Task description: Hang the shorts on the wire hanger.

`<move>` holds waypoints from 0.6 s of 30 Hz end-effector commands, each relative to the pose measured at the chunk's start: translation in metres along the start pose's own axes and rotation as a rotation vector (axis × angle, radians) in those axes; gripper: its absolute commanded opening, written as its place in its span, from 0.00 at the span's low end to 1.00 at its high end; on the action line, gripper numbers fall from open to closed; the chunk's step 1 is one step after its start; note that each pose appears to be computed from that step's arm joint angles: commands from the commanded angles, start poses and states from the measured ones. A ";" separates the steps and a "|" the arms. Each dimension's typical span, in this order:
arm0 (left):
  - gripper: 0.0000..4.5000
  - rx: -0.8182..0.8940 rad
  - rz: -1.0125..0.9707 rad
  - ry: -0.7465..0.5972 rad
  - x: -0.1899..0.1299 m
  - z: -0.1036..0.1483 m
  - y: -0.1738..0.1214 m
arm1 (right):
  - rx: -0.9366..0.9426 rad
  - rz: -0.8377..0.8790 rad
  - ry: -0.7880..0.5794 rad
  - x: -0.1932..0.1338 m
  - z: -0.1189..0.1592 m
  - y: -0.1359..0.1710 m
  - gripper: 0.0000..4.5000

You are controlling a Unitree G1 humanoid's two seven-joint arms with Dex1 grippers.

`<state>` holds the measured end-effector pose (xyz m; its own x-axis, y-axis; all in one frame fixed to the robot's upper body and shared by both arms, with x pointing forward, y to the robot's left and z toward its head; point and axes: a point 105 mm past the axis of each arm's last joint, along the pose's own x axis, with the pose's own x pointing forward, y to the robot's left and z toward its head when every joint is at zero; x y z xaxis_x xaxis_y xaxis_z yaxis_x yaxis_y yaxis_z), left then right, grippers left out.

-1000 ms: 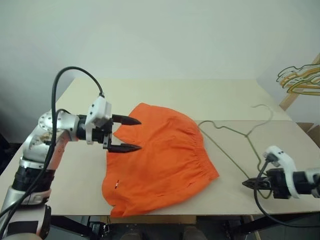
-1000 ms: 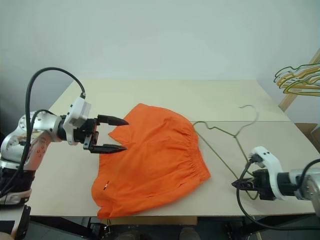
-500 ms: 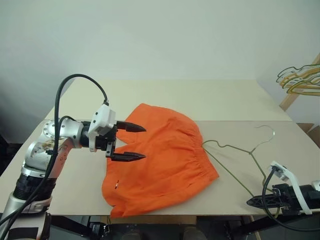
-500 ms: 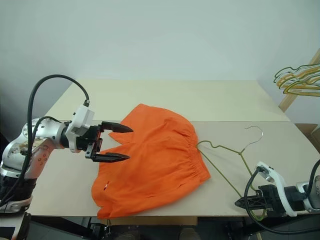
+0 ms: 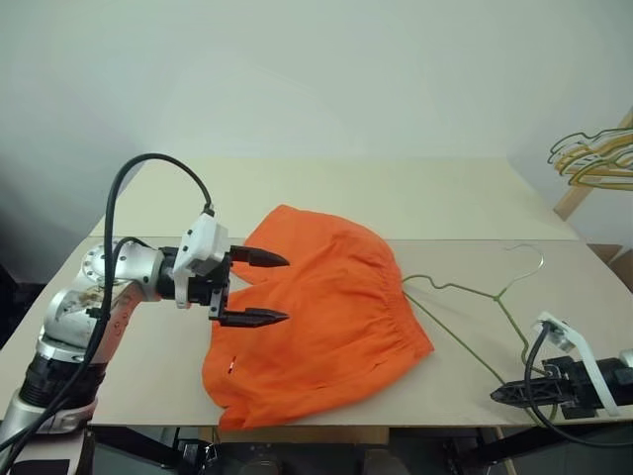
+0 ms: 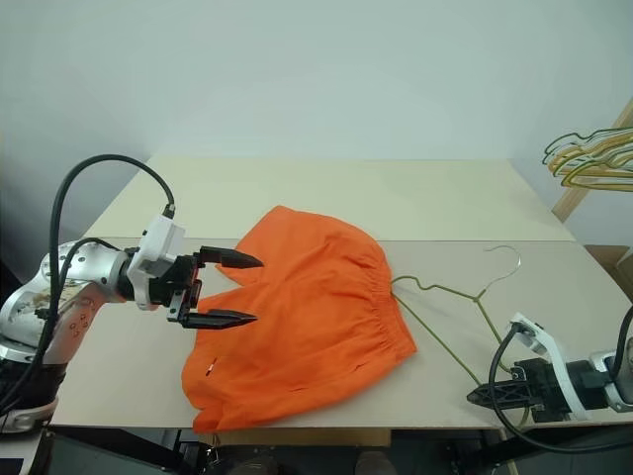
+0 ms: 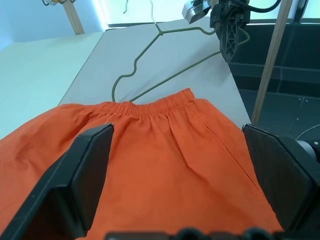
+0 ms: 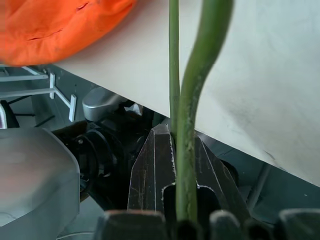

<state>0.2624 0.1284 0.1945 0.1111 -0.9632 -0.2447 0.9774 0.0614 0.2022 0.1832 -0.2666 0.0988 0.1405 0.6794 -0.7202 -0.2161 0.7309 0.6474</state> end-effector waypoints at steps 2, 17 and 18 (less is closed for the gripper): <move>0.99 0.034 0.015 -0.001 -0.005 0.008 -0.001 | -0.056 0.031 0.023 -0.004 0.004 0.010 0.00; 0.99 0.056 0.041 0.022 -0.002 0.007 0.000 | -0.061 0.149 0.077 0.019 0.012 0.014 0.00; 0.99 0.057 0.045 0.018 0.000 0.007 0.000 | -0.050 0.140 0.070 0.022 0.015 0.010 0.00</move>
<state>0.2623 0.1305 0.1934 0.1501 -0.9541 -0.2591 0.9712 0.0932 0.2194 0.1922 -0.2442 0.0923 0.0278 0.7609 -0.6483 -0.2628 0.6313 0.7297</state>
